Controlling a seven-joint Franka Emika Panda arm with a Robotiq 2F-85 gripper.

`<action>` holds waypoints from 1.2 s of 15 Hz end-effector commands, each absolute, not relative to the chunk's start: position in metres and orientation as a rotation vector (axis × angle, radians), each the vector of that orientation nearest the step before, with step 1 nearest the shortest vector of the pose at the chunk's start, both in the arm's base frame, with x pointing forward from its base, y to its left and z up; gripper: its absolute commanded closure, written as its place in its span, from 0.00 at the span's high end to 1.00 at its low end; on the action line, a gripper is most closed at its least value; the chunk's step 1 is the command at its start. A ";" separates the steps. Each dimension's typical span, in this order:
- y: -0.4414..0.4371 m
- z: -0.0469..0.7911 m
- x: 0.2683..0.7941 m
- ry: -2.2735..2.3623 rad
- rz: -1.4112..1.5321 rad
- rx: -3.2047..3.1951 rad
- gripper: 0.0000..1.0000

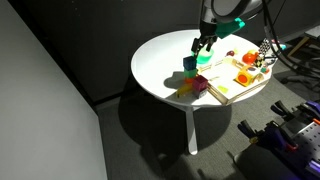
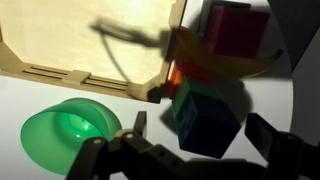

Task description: Put the green block inside the tray and the blue block over the pink block

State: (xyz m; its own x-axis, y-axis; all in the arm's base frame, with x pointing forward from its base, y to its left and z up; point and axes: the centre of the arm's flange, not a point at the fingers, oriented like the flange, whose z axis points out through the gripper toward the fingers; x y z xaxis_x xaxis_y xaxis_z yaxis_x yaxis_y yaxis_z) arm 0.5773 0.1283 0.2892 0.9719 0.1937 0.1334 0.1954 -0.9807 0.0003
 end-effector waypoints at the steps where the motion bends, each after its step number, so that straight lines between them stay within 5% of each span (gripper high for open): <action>1: 0.145 0.289 0.597 -0.208 -0.258 -3.110 1.00; 18: 0.170 0.262 0.624 -0.154 -0.249 -3.161 1.00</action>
State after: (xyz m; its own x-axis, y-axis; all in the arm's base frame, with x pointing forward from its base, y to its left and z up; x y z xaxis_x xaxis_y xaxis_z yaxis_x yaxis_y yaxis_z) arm 0.6134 0.1643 0.2642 0.9821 0.1011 0.1587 0.1001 -0.9949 0.0145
